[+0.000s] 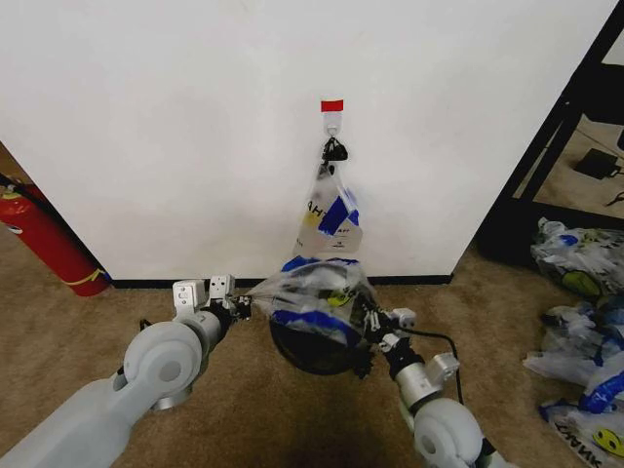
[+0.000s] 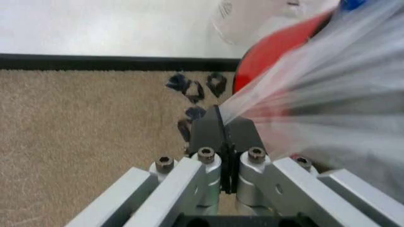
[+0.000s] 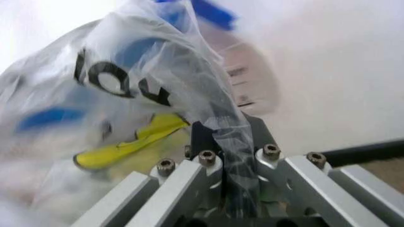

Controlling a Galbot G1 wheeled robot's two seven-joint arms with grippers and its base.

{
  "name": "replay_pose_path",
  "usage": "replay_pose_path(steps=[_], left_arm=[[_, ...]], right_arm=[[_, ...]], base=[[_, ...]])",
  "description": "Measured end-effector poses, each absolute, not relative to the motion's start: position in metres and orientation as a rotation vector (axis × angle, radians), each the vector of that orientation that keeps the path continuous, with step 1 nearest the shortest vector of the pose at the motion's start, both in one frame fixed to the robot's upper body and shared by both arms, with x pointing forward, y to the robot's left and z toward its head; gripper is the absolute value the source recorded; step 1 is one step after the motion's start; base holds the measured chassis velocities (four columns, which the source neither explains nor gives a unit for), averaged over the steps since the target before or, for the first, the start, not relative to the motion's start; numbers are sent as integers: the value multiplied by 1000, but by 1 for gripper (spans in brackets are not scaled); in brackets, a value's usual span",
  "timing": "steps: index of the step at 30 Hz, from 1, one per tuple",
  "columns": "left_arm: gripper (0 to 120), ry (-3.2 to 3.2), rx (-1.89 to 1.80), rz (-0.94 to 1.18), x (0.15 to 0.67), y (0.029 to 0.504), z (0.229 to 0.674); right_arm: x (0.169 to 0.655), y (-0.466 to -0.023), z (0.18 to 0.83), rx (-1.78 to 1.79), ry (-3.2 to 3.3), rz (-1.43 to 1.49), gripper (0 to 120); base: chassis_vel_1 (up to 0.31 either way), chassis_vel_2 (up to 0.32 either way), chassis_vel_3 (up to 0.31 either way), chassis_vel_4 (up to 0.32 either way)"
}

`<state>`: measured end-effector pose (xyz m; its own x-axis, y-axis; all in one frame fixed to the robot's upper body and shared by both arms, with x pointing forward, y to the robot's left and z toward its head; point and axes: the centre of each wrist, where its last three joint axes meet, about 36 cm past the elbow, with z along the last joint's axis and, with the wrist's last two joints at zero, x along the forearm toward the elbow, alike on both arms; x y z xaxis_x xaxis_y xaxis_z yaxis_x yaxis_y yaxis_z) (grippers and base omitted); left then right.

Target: Pick up the garbage bag from the wall and place it over the trash bin.

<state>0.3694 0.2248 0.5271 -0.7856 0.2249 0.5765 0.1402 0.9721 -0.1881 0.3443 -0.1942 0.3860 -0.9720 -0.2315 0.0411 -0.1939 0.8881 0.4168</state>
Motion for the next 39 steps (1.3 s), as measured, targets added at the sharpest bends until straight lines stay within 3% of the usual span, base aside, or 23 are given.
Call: replay_pose_path(steps=[6,15,25,39], left_arm=[[0,-2459,-306,184,346,211,519],[0,-2437,-275,201,353,209,498],[0,-2385,-318,196,333,206,482],[48,-2505,-297,103,301,207,533]], right_arm=[[352,-190,404,166,-2855,-783,1],[332,-195,406,292,-2759,-807,1],[340,-198,422,208,-2687,-951,1],[346,-202,412,97,-2697,-907,1]], base=[[0,0,0,0],[0,0,0,0],[0,0,0,0],[0,0,0,0]])
